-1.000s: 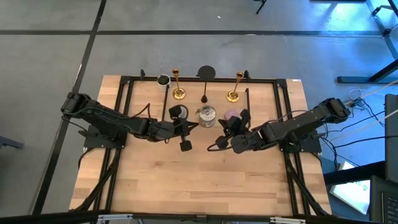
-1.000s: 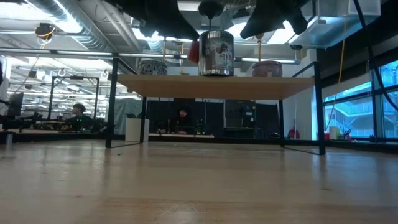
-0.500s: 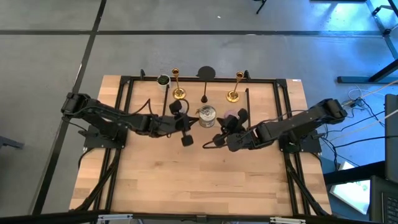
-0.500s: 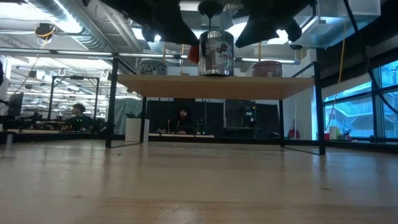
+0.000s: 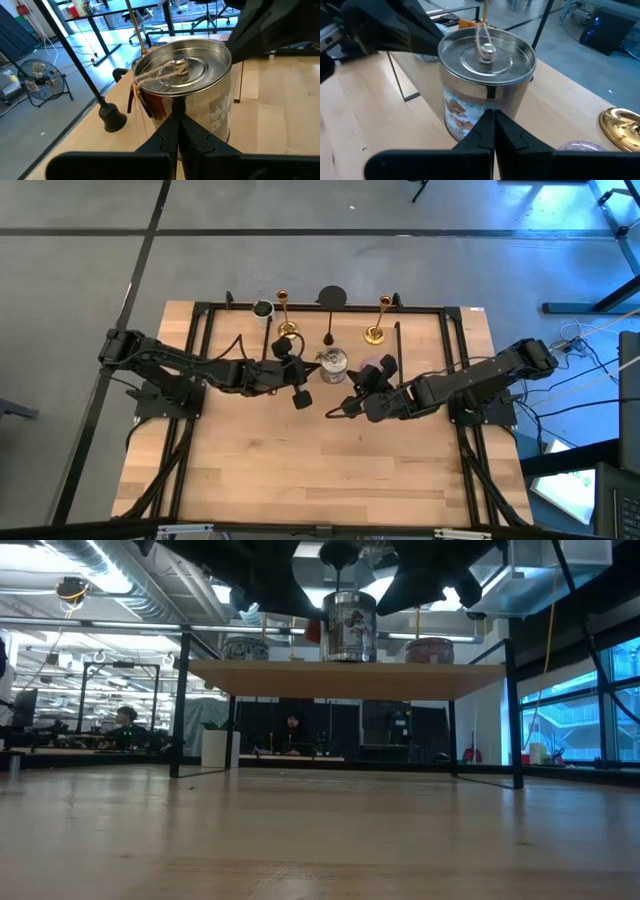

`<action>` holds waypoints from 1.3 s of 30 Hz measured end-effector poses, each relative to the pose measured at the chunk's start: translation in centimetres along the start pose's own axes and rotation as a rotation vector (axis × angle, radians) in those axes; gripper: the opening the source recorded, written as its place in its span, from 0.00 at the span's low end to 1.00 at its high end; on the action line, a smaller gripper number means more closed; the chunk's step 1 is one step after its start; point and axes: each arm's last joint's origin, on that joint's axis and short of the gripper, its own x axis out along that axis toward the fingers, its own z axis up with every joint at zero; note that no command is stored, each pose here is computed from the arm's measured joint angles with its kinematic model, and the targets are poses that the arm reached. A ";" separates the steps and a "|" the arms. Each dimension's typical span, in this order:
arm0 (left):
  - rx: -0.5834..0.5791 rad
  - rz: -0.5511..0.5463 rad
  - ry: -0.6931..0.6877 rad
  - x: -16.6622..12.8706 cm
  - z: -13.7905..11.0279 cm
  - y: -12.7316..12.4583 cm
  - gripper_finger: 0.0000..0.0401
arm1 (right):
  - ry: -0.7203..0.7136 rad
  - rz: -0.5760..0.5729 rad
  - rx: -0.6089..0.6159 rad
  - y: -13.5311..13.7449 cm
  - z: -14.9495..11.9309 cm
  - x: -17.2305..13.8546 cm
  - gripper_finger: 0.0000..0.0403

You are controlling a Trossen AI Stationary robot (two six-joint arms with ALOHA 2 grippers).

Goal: Pick & Place candle stick holders
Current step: Return to Home Position

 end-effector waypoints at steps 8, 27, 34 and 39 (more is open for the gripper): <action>0.009 0.005 0.000 0.0 0.0 0.0 0.00 | -0.008 0.020 0.008 0.2 0.2 0.0 0.00; 0.020 0.019 -0.017 0.1 0.2 0.2 0.00 | -0.017 0.074 -0.009 0.8 0.3 0.2 0.00; 0.035 0.061 0.029 -0.2 -0.4 -0.2 0.00 | -0.005 0.073 -0.019 0.8 0.0 0.0 0.00; 0.053 0.062 0.044 -0.9 -0.6 -1.0 0.00 | 0.010 0.036 -0.019 0.5 -0.3 0.1 0.00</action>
